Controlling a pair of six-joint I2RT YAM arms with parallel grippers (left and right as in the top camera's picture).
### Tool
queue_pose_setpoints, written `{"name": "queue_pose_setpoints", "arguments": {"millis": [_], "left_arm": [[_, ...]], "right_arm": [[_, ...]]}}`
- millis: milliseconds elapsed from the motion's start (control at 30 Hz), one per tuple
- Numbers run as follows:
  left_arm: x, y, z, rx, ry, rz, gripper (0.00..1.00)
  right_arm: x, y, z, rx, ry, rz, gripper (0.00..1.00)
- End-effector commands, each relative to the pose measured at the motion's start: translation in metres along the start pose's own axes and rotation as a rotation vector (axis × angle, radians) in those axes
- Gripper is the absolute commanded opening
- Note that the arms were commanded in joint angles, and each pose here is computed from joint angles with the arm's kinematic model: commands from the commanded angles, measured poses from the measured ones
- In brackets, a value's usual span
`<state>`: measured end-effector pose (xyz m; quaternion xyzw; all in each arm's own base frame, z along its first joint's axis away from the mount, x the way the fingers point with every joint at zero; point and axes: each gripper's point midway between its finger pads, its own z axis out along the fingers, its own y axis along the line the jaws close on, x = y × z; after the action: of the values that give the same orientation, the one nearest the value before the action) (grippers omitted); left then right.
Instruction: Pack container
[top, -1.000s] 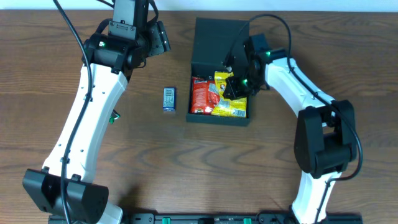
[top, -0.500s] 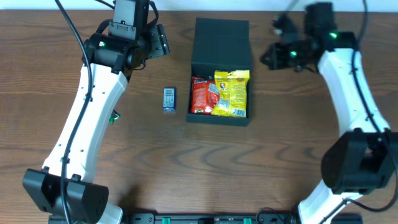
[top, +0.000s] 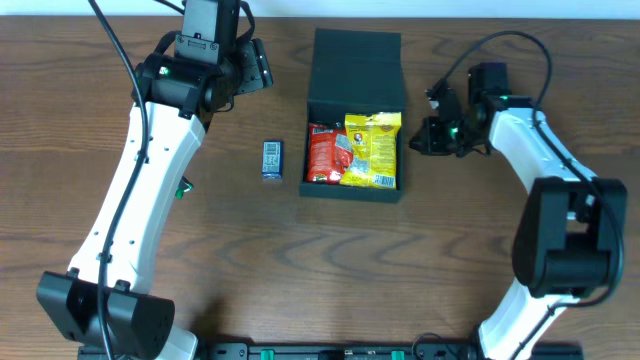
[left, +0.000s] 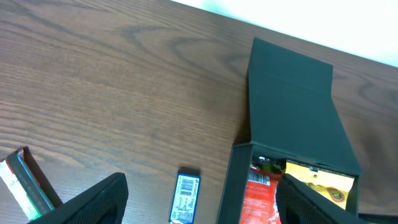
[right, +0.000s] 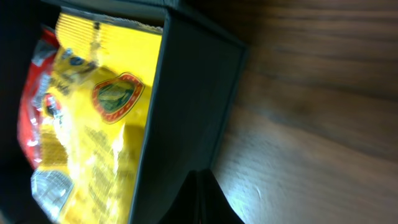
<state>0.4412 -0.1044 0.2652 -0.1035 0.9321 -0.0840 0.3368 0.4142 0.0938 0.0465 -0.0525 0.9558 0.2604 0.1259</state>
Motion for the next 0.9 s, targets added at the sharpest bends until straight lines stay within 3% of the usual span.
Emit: {"name": "queue_pose_setpoints", "arguments": {"millis": [0, 367, 867], "left_arm": [[0.004, 0.003, 0.006, -0.014, 0.019, 0.018, 0.77], [0.009, 0.006, 0.005, -0.025, 0.042, 0.028, 0.77], [0.011, 0.007, 0.005, -0.028, 0.05, 0.047, 0.77]], "right_arm": [[0.009, 0.007, 0.023, -0.031, 0.046, 0.015, 0.01], [0.004, 0.031, 0.037, -0.038, 0.036, -0.065, 0.01], [-0.039, 0.038, 0.039, -0.039, -0.133, -0.13, 0.01]]}}
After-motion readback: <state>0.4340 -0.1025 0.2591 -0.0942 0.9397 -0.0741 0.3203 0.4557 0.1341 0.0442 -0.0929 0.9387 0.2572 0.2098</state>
